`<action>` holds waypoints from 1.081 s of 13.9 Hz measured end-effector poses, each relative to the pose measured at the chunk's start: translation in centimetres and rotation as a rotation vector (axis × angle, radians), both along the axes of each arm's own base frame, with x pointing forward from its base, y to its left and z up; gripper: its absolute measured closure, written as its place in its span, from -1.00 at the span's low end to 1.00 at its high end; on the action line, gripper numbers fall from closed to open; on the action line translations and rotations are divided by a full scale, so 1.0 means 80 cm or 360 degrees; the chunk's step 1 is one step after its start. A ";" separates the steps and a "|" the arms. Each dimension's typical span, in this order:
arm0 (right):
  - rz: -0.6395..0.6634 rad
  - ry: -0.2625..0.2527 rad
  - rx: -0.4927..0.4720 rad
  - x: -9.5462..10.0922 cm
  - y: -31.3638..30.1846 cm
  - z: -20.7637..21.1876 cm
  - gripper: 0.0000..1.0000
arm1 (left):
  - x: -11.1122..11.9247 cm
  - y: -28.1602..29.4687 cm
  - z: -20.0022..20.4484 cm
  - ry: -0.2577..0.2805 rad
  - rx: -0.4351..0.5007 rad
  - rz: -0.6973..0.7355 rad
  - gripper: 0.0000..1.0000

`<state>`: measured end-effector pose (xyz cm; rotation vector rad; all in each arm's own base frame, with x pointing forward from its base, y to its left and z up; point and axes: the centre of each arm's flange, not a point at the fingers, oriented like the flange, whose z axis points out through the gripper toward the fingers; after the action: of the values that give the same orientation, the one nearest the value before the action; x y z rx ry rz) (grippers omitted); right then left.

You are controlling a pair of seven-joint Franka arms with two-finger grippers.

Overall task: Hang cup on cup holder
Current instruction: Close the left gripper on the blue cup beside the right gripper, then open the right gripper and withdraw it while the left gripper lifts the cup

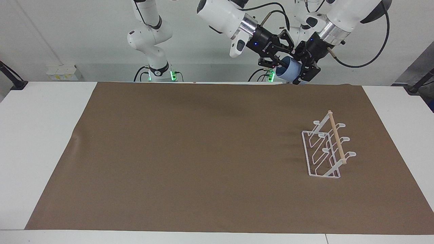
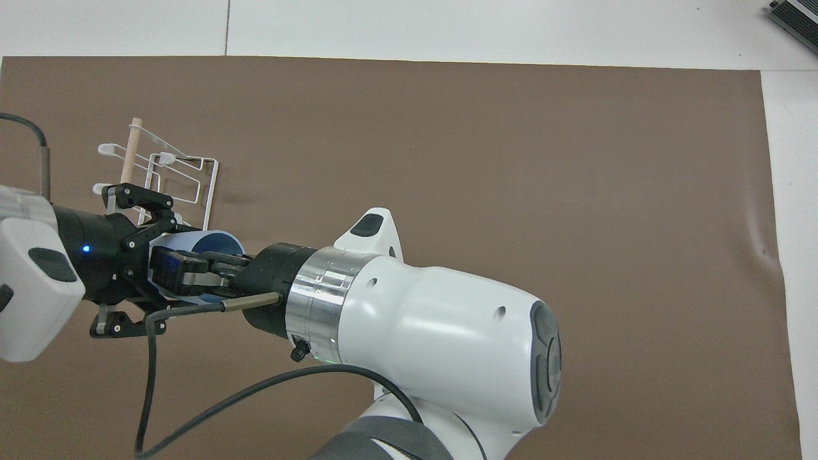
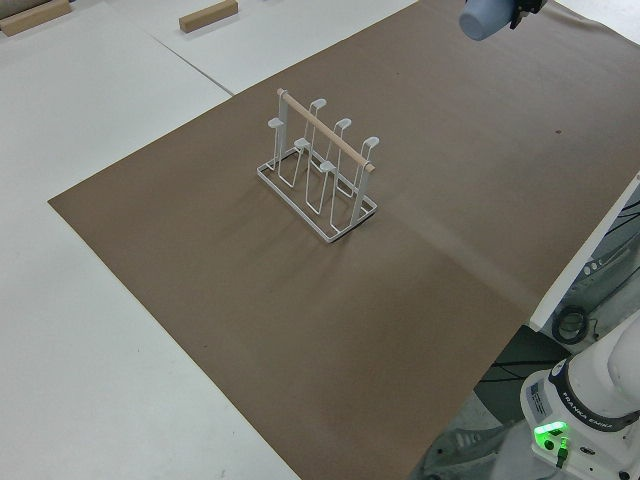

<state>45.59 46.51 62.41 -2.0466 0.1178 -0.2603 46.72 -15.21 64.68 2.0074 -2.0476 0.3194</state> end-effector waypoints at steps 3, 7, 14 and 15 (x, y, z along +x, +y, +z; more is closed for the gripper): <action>-0.0002 -0.0001 0.0000 0.001 -0.001 0.000 -0.66 | 0.000 0.001 0.000 0.0002 0.0000 0.0004 -0.61; -0.0006 -0.0035 -0.0010 0.007 -0.007 0.000 -0.57 | 0.001 0.010 -0.004 -0.0026 0.0138 0.0004 -0.61; 0.0330 -0.0768 -0.0613 0.079 -0.087 -0.016 -0.27 | 0.003 0.021 -0.008 -0.0120 0.0588 0.0171 -0.61; 0.0400 -0.0803 -0.0762 0.092 -0.107 -0.022 -0.27 | 0.004 0.021 -0.007 -0.0150 0.0673 0.0178 -0.61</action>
<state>52.94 37.96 60.64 -2.3641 -0.5573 -0.6869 47.00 -13.51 64.09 2.3950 -2.2111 -0.0032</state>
